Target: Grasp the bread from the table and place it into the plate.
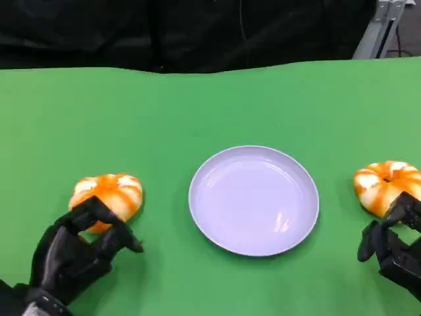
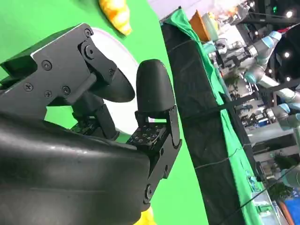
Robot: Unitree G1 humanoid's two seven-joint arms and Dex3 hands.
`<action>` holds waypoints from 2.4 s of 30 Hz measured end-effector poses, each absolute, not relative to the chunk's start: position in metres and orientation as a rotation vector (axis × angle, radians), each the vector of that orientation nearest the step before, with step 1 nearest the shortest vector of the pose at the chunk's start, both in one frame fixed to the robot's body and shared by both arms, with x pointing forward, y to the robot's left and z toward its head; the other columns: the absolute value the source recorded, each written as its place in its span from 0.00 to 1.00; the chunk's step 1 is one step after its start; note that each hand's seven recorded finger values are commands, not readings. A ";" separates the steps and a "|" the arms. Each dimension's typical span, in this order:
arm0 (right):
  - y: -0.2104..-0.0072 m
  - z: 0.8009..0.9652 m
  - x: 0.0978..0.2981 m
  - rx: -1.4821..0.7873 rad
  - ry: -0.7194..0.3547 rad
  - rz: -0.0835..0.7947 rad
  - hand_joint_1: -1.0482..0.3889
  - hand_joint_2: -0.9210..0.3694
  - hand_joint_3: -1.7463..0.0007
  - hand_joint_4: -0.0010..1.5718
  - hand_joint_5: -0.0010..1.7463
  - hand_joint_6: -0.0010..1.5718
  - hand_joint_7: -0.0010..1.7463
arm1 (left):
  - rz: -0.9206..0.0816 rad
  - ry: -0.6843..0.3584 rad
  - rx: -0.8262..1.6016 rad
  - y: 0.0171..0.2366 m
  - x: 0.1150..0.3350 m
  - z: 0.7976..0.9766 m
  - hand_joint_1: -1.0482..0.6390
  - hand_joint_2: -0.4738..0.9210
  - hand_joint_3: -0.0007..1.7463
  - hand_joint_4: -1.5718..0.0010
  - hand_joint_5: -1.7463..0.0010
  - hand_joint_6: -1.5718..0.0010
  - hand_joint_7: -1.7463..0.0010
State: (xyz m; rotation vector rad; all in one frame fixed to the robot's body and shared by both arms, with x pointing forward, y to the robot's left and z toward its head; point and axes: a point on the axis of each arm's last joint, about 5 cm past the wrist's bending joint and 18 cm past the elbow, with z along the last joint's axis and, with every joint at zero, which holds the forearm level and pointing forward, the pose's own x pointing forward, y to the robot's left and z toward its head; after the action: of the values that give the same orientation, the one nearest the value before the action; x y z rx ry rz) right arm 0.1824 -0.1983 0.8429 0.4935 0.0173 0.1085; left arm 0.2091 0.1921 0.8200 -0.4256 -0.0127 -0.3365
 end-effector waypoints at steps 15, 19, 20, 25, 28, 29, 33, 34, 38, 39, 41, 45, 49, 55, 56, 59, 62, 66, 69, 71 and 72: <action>-0.198 0.843 0.183 0.495 0.017 0.114 0.70 0.39 0.23 0.57 1.00 0.50 0.91 | -0.058 -0.352 1.067 0.192 0.226 0.869 0.06 1.00 0.11 0.82 0.98 0.76 1.00; -0.198 0.843 0.184 0.495 0.014 0.122 0.69 0.39 0.23 0.57 1.00 0.50 0.91 | 0.006 -0.371 1.279 0.195 0.242 0.882 0.04 1.00 0.11 0.83 0.99 0.77 1.00; -0.198 0.843 0.184 0.495 0.013 0.123 0.69 0.39 0.23 0.57 1.00 0.50 0.91 | 0.010 -0.374 1.298 0.194 0.245 0.885 0.03 1.00 0.11 0.84 0.99 0.77 1.00; -0.197 0.843 0.185 0.495 0.013 0.124 0.69 0.39 0.23 0.57 1.00 0.50 0.91 | -0.049 -0.307 1.372 0.191 0.262 0.884 0.02 1.00 0.11 0.81 0.98 0.77 1.00; -0.197 0.843 0.185 0.494 0.015 0.119 0.70 0.39 0.23 0.57 1.00 0.50 0.91 | -0.108 -0.263 1.407 0.188 0.267 0.877 0.02 1.00 0.09 0.78 0.97 0.75 0.99; -0.197 0.843 0.185 0.494 0.016 0.118 0.70 0.39 0.23 0.57 1.00 0.50 0.91 | -0.129 -0.244 1.421 0.187 0.269 0.873 0.02 1.00 0.09 0.78 0.97 0.75 0.99; -0.197 0.844 0.185 0.490 0.020 0.109 0.70 0.39 0.22 0.57 1.00 0.50 0.91 | -0.177 -0.182 1.444 0.186 0.273 0.863 0.01 1.00 0.09 0.76 0.97 0.73 0.99; -0.196 0.844 0.185 0.490 0.021 0.110 0.70 0.39 0.22 0.57 1.00 0.50 0.90 | -0.183 -0.173 1.441 0.185 0.274 0.862 0.01 1.00 0.10 0.76 0.97 0.73 0.99; -0.195 0.845 0.185 0.490 0.017 0.116 0.70 0.39 0.21 0.57 1.00 0.50 0.90 | -0.211 -0.131 1.427 0.182 0.276 0.856 0.01 1.00 0.11 0.76 0.98 0.73 0.99; -0.195 0.845 0.185 0.491 0.017 0.116 0.70 0.39 0.21 0.57 1.00 0.51 0.90 | -0.218 -0.124 1.425 0.182 0.276 0.856 0.01 1.00 0.11 0.76 0.98 0.73 0.99; -0.195 0.845 0.185 0.493 0.016 0.117 0.70 0.40 0.21 0.57 1.00 0.51 0.90 | -0.228 -0.106 1.417 0.180 0.278 0.856 0.02 1.00 0.12 0.76 0.98 0.73 0.99; -0.194 0.845 0.185 0.490 0.019 0.115 0.70 0.40 0.21 0.57 1.00 0.51 0.90 | -0.241 -0.086 1.416 0.179 0.283 0.858 0.02 1.00 0.14 0.75 0.98 0.73 0.99; -0.194 0.845 0.185 0.490 0.019 0.114 0.70 0.39 0.21 0.57 1.00 0.51 0.90 | -0.253 -0.061 1.407 0.176 0.284 0.856 0.03 1.00 0.16 0.75 0.99 0.73 1.00; -0.194 0.845 0.185 0.489 0.018 0.115 0.70 0.39 0.21 0.57 1.00 0.51 0.90 | -0.265 -0.032 1.396 0.174 0.285 0.855 0.05 1.00 0.15 0.73 0.99 0.71 0.99; -0.194 0.845 0.185 0.489 0.018 0.115 0.70 0.39 0.21 0.57 1.00 0.51 0.90 | -0.268 -0.027 1.395 0.174 0.285 0.854 0.06 1.00 0.15 0.73 0.99 0.71 0.99; -0.194 0.845 0.185 0.488 0.017 0.115 0.70 0.39 0.21 0.57 1.00 0.51 0.90 | -0.272 -0.022 1.383 0.173 0.284 0.853 0.08 1.00 0.16 0.72 0.99 0.70 0.99; -0.194 0.845 0.185 0.488 0.017 0.115 0.70 0.39 0.22 0.57 1.00 0.51 0.90 | -0.272 -0.016 1.375 0.174 0.284 0.853 0.12 1.00 0.16 0.70 0.98 0.69 0.99; -0.194 0.845 0.184 0.487 0.016 0.115 0.70 0.39 0.22 0.57 1.00 0.51 0.90 | -0.278 -0.022 1.366 0.173 0.283 0.851 0.29 1.00 0.13 0.62 0.96 0.63 0.97; -0.194 0.846 0.184 0.487 0.015 0.115 0.70 0.39 0.22 0.57 1.00 0.51 0.90 | -0.271 -0.035 1.352 0.173 0.282 0.850 0.42 1.00 0.15 0.51 0.95 0.53 0.96; -0.194 0.846 0.184 0.488 0.014 0.116 0.70 0.39 0.22 0.57 1.00 0.51 0.89 | -0.262 -0.042 1.330 0.172 0.282 0.850 0.46 1.00 0.18 0.46 0.95 0.47 0.96; -0.194 0.846 0.184 0.488 0.014 0.117 0.70 0.39 0.22 0.57 1.00 0.51 0.89 | -0.258 -0.047 1.320 0.172 0.282 0.850 0.46 1.00 0.18 0.45 0.95 0.46 0.96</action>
State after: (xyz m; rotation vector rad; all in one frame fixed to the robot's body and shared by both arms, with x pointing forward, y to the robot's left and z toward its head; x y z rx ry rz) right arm 0.1840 -0.1943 0.8456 0.4879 0.0141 0.1166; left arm 0.2816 0.1720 0.8497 1.3199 -0.0466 -0.2581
